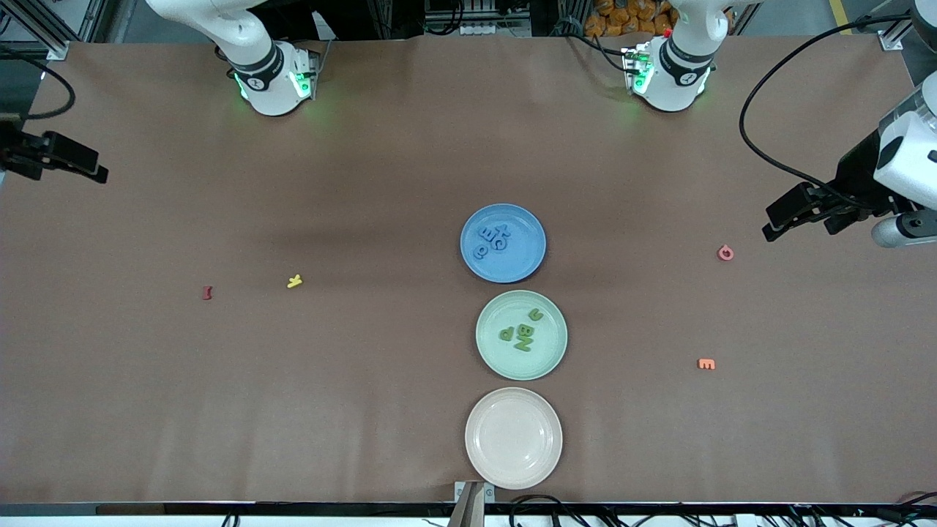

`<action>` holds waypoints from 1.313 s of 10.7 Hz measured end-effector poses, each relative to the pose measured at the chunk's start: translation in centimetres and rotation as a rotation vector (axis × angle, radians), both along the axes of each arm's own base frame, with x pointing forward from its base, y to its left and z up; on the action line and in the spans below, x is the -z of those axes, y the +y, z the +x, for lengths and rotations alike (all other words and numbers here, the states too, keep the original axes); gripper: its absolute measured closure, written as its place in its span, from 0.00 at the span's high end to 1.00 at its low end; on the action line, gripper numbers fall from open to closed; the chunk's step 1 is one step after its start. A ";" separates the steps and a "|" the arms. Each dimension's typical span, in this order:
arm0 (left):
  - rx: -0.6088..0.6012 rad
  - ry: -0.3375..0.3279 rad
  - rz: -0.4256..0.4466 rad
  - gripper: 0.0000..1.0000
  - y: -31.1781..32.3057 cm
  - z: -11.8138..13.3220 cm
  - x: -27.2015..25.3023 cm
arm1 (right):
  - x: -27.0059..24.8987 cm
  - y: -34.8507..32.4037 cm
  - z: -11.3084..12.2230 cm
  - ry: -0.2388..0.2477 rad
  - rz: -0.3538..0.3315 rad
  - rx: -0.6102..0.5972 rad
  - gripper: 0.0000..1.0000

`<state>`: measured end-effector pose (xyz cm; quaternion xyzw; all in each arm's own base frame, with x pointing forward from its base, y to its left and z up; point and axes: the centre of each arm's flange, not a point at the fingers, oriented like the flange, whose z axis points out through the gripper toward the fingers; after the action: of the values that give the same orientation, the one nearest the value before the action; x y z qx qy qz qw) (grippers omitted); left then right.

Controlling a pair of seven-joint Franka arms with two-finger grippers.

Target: Sort letters by color into matching plates

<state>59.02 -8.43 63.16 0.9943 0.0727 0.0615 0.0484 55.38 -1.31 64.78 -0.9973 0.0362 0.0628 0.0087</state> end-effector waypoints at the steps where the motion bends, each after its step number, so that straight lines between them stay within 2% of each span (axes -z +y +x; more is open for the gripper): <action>1: 0.000 0.000 0.000 1.00 0.0 0.0 0.0 | 1.4 0.1 0.4 0.000 -0.006 -0.001 1.00; 4: 0.000 0.001 0.000 1.00 0.0 0.0 0.1 | 3.6 0.5 1.1 -0.003 -0.012 0.009 1.00; 14: -0.017 0.010 -0.003 1.00 0.0 0.2 0.4 | 2.4 0.8 1.8 -0.082 -0.016 0.016 1.00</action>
<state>59.18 -8.43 62.72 0.9938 0.0817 0.0571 0.0488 57.14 -0.51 62.34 -0.9988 0.0443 0.0216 0.0028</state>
